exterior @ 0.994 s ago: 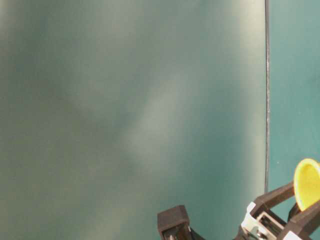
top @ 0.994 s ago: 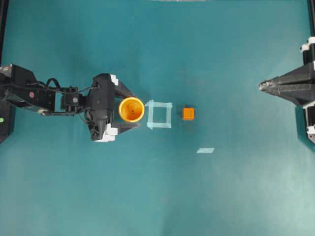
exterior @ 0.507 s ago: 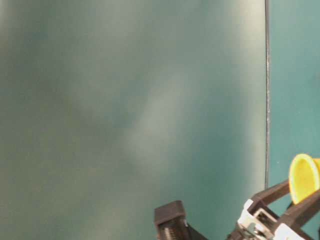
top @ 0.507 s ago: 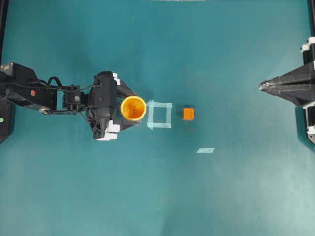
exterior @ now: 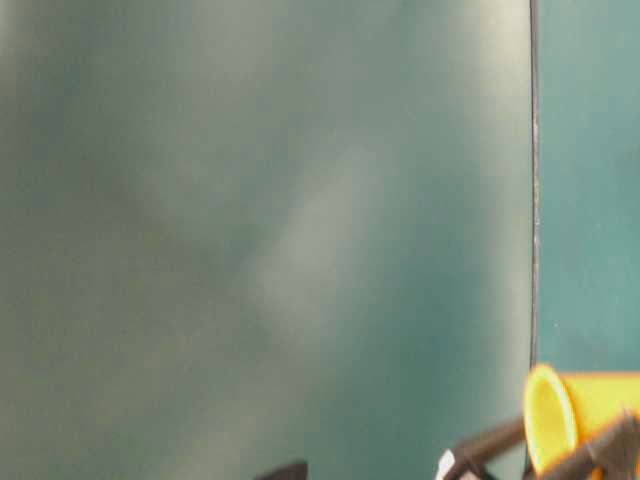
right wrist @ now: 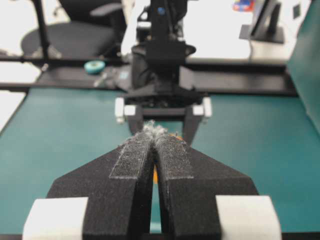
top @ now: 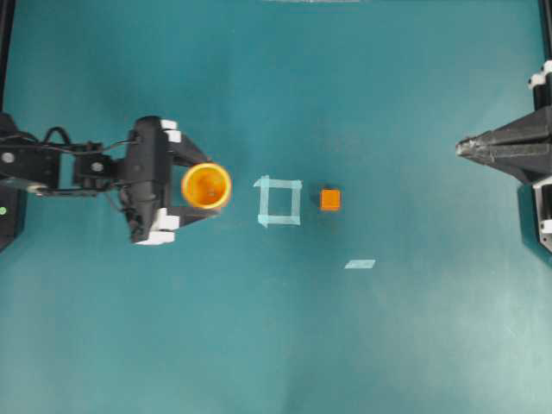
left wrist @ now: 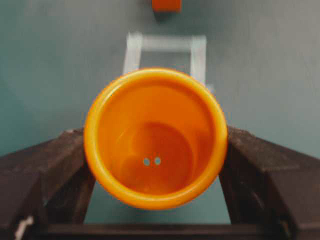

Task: Move the cup to the left with left arm.
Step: 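Slide the held orange cup left toward the table's left edge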

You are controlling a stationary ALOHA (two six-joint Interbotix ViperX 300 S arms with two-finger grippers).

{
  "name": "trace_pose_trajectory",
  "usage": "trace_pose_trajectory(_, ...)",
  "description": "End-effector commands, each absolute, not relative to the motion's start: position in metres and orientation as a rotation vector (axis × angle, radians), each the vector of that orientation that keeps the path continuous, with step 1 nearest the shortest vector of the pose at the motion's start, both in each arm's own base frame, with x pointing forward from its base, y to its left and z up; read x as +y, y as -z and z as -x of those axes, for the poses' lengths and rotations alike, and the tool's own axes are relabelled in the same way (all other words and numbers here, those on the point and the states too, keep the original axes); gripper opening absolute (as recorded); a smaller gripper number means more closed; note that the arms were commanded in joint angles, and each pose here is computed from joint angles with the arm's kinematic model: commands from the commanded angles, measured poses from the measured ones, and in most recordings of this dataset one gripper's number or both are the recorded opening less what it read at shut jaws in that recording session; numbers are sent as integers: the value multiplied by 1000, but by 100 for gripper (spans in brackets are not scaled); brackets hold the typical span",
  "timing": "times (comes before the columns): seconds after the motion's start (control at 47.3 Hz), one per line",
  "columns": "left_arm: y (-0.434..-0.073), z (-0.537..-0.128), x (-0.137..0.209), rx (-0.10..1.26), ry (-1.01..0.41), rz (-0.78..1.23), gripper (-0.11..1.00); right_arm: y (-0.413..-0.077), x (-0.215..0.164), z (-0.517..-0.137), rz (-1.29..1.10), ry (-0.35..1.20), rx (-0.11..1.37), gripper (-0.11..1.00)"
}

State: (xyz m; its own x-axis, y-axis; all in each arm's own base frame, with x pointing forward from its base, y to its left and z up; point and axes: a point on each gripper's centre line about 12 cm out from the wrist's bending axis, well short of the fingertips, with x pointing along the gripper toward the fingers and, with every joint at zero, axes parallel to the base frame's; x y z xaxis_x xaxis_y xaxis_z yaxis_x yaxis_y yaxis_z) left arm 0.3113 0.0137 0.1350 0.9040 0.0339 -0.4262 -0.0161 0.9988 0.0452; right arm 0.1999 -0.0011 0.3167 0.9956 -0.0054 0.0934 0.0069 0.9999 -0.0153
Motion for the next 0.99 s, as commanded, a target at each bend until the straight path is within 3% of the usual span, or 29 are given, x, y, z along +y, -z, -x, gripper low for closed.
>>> trace_pose_trajectory(0.0, -145, -302, 9, 410, -14, -46, 71, -331, -2, -201, 14, 9, -129, -1)
trace_pose_trajectory(0.719, -161, -204, 2, 433, 5, -53, 71, -330, -2, -202, 2, 9, -112, -1)
trace_pose_trajectory(0.973, -166, -178, 2, 506, 3, -55, 71, -329, -2, -203, 4, 9, -110, -1)
